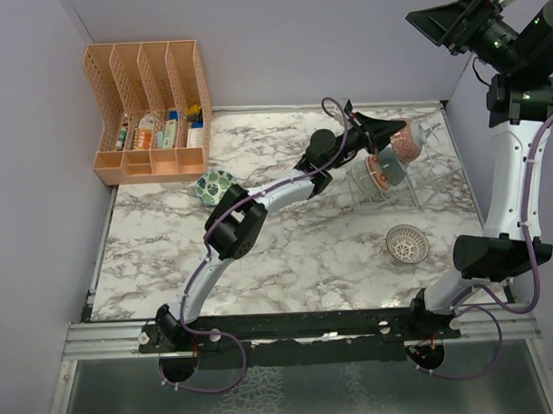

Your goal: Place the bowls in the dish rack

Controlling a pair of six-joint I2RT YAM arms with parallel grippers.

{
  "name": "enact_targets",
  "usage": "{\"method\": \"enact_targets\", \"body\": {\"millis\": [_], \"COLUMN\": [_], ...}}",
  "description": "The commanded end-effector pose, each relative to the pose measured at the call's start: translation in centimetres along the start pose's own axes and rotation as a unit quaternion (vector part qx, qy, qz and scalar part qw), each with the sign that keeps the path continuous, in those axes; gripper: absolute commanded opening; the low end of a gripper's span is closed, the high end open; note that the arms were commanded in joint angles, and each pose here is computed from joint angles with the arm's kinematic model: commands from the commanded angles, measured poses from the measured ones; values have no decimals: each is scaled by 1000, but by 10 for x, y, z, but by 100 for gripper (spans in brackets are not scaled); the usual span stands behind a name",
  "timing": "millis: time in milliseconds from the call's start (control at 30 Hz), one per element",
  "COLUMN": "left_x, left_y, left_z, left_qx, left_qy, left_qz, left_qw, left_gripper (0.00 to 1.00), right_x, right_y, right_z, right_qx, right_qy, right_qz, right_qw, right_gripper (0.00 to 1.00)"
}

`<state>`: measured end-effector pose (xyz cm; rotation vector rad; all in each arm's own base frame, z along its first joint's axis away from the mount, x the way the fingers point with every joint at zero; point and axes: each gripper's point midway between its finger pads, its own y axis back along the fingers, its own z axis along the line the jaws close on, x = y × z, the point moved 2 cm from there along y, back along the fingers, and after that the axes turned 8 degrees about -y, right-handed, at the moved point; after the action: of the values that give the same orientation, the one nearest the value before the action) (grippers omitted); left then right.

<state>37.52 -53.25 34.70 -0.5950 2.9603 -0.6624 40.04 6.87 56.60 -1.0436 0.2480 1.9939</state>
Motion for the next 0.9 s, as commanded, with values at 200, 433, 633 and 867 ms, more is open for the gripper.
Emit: {"method": "enact_targets", "body": {"millis": [200, 433, 633, 867], "left_x": [-14, -18, -20, -20], "left_y": [-18, -17, -22, -19], "left_z": [11, 32, 42, 56], "left_qx": [3, -28, -12, -40], "left_qy": [35, 41, 52, 52], "left_qz": [-45, -58, -51, -52], "left_qw": [998, 997, 997, 996], "left_gripper": [0, 0, 0, 0], "right_x": [0, 0, 0, 0], "right_y": [5, 4, 4, 2], "right_z": [1, -2, -5, -9], "right_qx": [-11, -11, -11, -9], "right_qy": [16, 14, 14, 11], "right_qz": [8, 11, 12, 13], "right_qw": [1000, 1000, 1000, 1000], "right_gripper": [100, 100, 100, 100]}}
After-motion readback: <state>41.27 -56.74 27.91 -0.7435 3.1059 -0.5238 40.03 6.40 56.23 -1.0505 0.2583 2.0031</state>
